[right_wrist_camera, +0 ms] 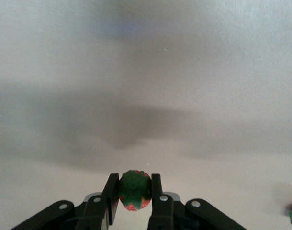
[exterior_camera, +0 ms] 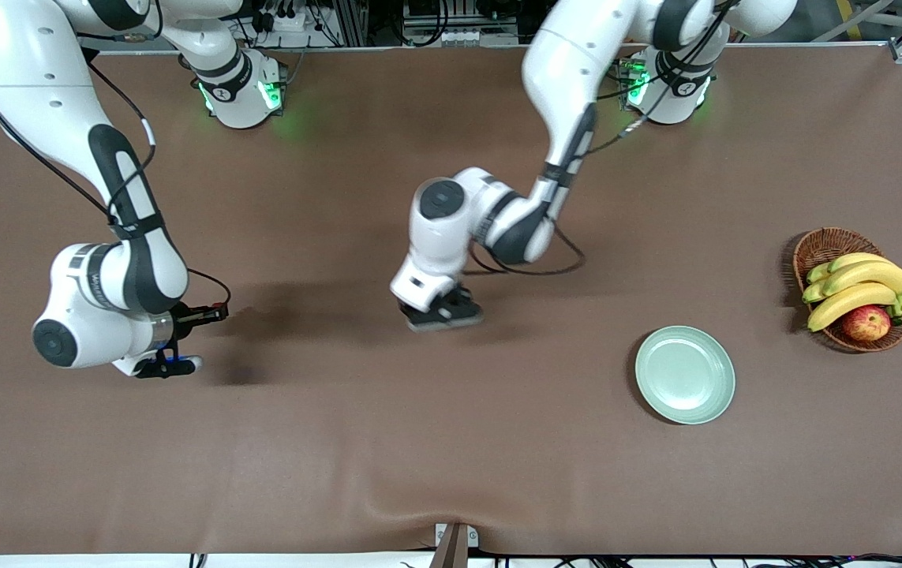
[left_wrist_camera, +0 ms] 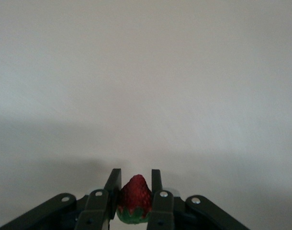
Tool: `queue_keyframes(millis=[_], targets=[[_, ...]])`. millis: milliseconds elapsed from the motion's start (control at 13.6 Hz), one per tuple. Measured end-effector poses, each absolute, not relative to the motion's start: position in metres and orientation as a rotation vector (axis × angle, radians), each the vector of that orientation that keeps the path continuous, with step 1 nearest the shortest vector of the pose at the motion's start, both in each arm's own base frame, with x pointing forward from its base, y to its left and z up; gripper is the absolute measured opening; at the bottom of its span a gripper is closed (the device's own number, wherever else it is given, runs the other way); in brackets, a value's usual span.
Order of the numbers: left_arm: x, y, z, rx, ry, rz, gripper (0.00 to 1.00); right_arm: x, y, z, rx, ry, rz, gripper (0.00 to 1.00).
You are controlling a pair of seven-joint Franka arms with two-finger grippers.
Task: Collect all strawberries into plate
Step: 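Carry the strawberry to the plate while the right gripper grasps another, then release the strawberry onto the plate while the right gripper carries another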
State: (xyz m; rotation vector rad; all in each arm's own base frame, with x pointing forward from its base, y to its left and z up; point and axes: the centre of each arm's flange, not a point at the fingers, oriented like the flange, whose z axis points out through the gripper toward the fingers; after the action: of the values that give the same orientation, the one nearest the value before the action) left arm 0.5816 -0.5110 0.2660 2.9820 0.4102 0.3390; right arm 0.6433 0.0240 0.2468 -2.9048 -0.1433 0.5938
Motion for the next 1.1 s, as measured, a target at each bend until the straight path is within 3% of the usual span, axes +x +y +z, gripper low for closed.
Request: queue_keyframes(millis=[220, 513, 806, 1099], targets=[[0.651, -0.401, 0.318, 2.990, 0.678, 0.269, 0.30, 0.653, 0.051, 0.271, -2.904, -0.208, 0.580, 0.31], [0.708, -0.249, 0.340, 2.990, 0.969, 0.148, 0.30, 0.649, 0.111, 0.280, -2.918, -0.134, 0.609, 0.31], [0.734, -0.153, 0.346, 2.978, 1.133, 0.192, 0.30, 0.631, 0.201, 0.286, -2.882, 0.000, 0.651, 0.31], [0.738, -0.110, 0.355, 2.981, 1.203, 0.215, 0.30, 0.605, 0.280, 0.277, -2.849, -0.030, 0.676, 0.31]])
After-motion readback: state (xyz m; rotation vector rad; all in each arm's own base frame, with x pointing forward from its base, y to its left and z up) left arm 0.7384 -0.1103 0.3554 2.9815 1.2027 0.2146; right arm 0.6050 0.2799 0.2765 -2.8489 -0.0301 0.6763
